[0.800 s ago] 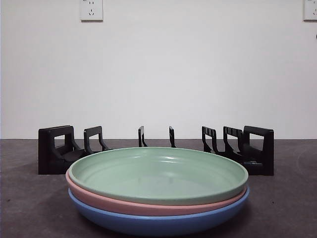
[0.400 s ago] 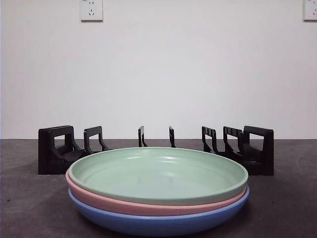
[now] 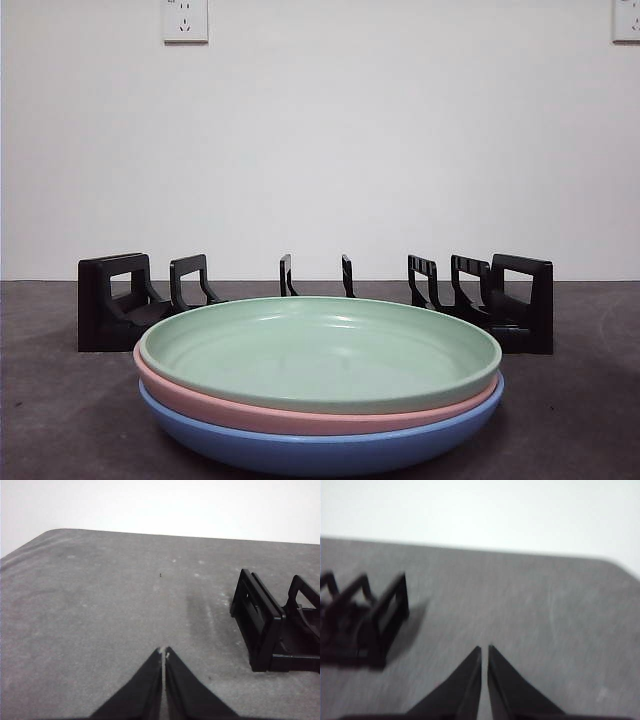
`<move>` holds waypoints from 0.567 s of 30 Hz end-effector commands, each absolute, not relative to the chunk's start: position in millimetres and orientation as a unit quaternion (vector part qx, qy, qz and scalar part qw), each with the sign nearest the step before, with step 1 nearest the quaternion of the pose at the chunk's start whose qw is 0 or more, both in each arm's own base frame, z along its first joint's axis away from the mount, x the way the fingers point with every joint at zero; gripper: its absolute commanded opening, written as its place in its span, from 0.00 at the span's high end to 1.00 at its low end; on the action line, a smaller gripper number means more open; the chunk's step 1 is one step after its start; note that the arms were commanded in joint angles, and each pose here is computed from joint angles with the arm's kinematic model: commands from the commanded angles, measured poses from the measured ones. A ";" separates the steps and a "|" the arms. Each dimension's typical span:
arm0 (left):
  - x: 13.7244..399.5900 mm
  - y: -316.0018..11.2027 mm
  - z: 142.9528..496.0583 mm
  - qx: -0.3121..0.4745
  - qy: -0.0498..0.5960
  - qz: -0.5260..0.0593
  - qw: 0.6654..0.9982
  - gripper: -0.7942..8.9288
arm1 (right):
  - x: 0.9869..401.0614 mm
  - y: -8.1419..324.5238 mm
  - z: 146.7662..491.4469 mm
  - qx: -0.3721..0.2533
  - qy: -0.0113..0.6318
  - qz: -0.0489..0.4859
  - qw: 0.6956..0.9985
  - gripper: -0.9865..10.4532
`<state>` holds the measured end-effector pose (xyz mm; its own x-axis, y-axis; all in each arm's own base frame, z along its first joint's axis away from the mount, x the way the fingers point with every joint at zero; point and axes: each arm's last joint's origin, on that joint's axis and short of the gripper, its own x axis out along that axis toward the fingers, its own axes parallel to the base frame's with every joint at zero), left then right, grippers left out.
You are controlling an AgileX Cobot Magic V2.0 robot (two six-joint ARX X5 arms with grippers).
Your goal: Place the plate
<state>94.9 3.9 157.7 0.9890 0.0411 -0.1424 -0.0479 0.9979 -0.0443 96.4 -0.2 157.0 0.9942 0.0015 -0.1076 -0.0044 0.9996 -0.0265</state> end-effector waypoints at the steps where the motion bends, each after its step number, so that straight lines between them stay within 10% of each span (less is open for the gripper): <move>1: 96.0 4.0 152.8 -0.026 0.073 0.022 0.997 0.91 | 96.4 -0.3 154.2 0.008 0.063 0.000 0.998 0.90; 17: 95.9 4.0 152.8 -0.026 0.073 0.022 0.997 0.91 | 96.8 -0.1 157.9 0.011 0.045 0.001 0.999 0.90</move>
<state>95.0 4.0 157.8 0.9891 0.0415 -0.1412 -0.0482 0.9979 -0.0443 96.5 -0.2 158.3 0.9954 0.0031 -0.0954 -0.0023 1.0000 0.0084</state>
